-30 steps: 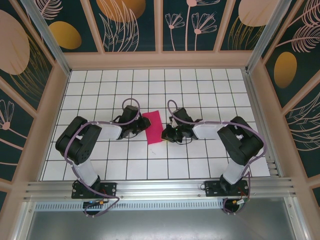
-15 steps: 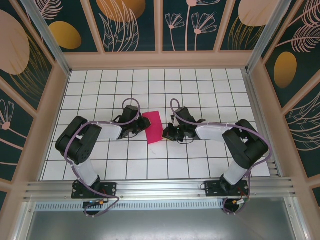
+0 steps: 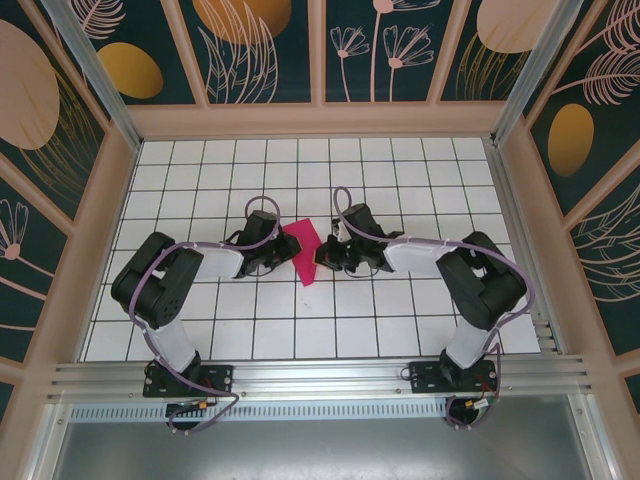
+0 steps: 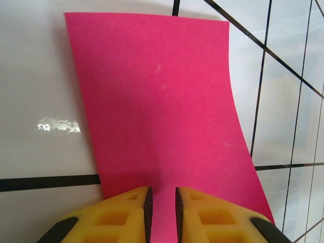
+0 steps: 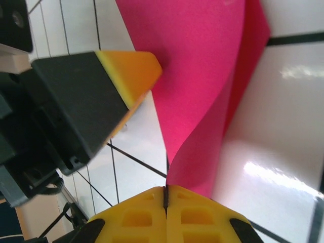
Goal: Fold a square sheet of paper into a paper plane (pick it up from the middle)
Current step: Third fold the triangle at the center of the table.
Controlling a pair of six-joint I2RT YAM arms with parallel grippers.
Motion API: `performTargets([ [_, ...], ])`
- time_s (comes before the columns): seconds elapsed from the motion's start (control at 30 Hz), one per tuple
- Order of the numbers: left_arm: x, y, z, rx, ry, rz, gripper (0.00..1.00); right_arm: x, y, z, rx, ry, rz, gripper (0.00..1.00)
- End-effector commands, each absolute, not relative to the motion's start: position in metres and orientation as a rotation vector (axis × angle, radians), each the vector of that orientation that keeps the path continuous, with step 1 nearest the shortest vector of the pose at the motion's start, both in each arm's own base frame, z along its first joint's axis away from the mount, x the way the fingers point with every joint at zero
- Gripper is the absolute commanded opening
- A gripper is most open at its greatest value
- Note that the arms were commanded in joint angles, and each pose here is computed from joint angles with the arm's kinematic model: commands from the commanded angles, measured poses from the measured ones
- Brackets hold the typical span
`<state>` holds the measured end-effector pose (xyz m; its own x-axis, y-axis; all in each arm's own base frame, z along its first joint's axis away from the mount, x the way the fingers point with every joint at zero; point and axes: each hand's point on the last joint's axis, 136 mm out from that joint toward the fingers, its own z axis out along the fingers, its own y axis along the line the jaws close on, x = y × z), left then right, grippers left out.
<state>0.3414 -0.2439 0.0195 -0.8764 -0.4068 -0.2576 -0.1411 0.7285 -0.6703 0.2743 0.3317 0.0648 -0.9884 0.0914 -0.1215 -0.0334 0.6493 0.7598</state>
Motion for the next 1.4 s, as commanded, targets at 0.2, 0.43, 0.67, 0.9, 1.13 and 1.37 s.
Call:
performTargets([
  [0.2,0.346,-0.25,0.028,-0.363,2.555,-0.946,0.23,0.291,0.352,0.063,0.005,2.674,1.294,0.02],
  [0.43,0.356,-0.246,0.044,-0.355,2.511,-0.931,0.24,0.297,0.352,0.054,0.033,2.679,1.254,0.02],
  [0.67,0.37,-0.227,0.035,-0.376,2.515,-0.818,0.25,0.297,0.349,0.051,0.045,2.694,1.23,0.02],
  [0.9,0.367,-0.226,0.013,-0.387,2.569,-0.79,0.23,0.297,0.351,0.053,0.045,2.671,1.262,0.02],
  [1.13,0.364,-0.225,0.002,-0.392,2.599,-0.778,0.22,0.302,0.356,0.056,0.056,2.64,1.292,0.02],
  [1.37,0.362,-0.225,0.0,-0.39,2.607,-0.772,0.22,0.305,0.36,0.049,0.062,2.65,1.295,0.02],
])
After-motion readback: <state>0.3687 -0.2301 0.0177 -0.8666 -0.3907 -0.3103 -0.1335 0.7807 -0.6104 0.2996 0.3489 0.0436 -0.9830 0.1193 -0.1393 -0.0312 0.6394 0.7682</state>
